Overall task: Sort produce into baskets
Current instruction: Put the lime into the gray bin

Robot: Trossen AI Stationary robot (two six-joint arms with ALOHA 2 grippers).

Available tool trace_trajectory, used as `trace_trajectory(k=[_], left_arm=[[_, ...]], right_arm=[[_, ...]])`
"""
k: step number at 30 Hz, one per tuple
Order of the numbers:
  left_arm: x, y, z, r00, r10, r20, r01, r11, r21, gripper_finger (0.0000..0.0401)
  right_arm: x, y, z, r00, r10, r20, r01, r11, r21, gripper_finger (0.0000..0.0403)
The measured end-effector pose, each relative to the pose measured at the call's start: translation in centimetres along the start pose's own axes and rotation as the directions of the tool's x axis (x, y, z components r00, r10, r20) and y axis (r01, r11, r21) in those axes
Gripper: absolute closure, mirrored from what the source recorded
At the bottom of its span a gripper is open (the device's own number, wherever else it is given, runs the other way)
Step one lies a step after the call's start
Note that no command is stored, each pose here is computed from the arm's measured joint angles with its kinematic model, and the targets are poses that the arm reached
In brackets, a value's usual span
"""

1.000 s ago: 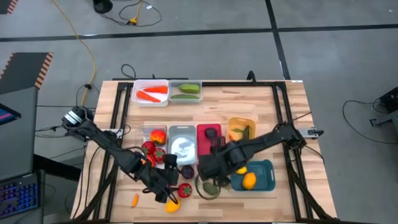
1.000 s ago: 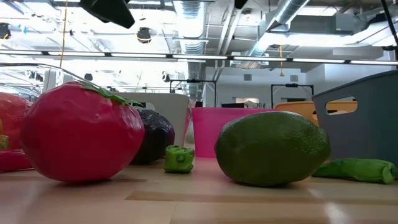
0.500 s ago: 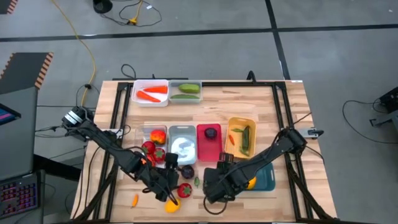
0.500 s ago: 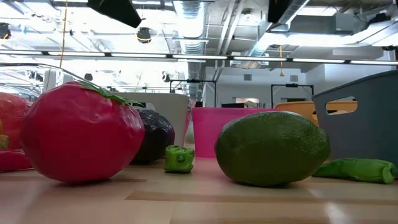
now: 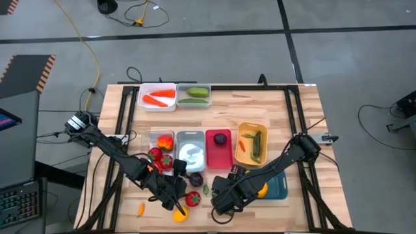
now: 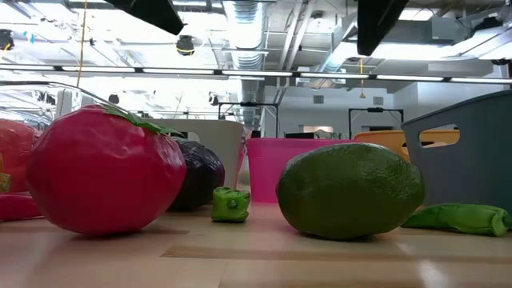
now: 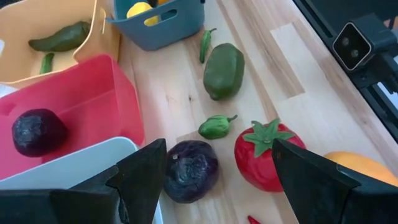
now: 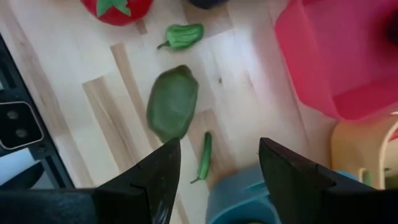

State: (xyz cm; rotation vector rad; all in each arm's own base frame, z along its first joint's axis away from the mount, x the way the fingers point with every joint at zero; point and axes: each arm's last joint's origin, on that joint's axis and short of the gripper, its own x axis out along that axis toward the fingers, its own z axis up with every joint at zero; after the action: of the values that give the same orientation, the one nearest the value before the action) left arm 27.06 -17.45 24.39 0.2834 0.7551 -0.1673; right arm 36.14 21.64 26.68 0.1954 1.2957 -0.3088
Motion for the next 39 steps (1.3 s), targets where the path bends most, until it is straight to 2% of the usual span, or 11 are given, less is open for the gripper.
trace_trajectory(k=[9, 17, 39], left_arm=[[0.0, 0.0, 0.0, 1.0, 0.0, 0.0, 0.0, 1.0, 0.007, 0.012], [0.0, 0.0, 0.0, 1.0, 0.0, 0.001, 0.0, 1.0, 0.007, 0.012], [0.0, 0.0, 0.0, 1.0, -0.002, -0.001, 0.002, 1.0, 0.007, 0.0121]], right_arm=[[0.1, 0.0, 0.3, 0.991, 0.099, -0.087, -0.1, 0.995, -0.016, 0.0159], [0.3, 0.0, 1.4, 0.988, 0.151, -0.039, -0.151, 0.989, 0.009, 0.0159], [0.5, -0.5, 2.0, 0.975, 0.203, -0.088, -0.205, 0.979, -0.015, 0.0157]])
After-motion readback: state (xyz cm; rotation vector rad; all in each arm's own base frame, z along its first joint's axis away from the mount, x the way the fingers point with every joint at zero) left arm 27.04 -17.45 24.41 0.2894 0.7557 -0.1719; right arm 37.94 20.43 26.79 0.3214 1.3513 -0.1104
